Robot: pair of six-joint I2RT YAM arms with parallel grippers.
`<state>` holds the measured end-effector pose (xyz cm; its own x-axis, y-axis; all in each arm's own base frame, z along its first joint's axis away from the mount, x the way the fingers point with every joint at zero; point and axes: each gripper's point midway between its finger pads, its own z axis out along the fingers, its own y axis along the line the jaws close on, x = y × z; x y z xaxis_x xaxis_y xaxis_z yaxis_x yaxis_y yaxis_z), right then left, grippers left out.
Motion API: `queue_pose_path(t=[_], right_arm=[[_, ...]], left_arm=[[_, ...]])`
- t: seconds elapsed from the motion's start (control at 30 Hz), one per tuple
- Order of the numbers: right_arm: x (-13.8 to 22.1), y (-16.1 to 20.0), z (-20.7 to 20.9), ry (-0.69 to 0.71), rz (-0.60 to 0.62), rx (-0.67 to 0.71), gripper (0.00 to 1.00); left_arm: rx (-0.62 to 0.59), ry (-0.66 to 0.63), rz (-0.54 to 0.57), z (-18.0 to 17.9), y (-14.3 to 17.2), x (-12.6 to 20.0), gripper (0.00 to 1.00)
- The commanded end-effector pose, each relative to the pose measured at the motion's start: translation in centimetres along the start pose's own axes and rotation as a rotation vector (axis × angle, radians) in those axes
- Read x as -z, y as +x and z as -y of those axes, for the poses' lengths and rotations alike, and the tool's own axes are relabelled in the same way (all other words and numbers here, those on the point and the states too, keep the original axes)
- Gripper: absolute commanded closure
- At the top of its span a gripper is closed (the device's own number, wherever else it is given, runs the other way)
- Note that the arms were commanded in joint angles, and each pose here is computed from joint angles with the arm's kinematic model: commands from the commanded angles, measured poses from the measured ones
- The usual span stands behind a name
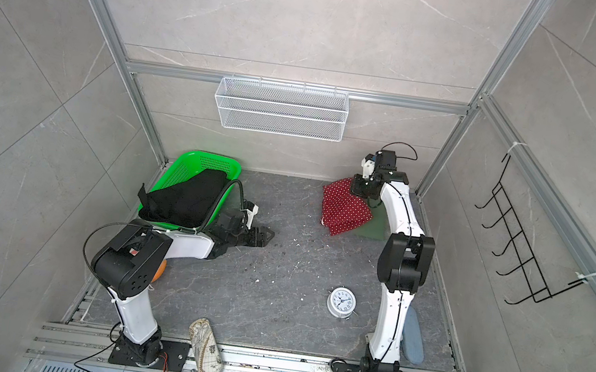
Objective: Fold and stack skirts
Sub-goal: Place the skirt on the skirt.
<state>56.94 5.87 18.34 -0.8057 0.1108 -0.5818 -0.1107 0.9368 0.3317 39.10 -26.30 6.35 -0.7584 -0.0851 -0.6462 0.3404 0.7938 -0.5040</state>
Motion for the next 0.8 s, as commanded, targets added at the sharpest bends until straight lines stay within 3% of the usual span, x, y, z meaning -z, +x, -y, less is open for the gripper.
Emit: queue_pose_path(t=[0.0, 0.53, 0.77], right_arm=[[0.0, -1.9, 0.0, -0.069, 0.063, -0.031, 1.0], [-5.5, 1.2, 10.4, 0.004, -0.026, -0.159, 1.0], [-6.1, 2.3, 13.2, 0.024, -0.066, -0.227, 0.75]], left_arm=[[-0.018, 0.008, 0.019, 0.5, -0.6, 0.5, 0.14], [-0.002, 0.03, -0.007, 1.1, 0.1, 0.1, 0.15], [0.0, 0.05, -0.023, 1.7, 0.2, -0.9, 0.15]])
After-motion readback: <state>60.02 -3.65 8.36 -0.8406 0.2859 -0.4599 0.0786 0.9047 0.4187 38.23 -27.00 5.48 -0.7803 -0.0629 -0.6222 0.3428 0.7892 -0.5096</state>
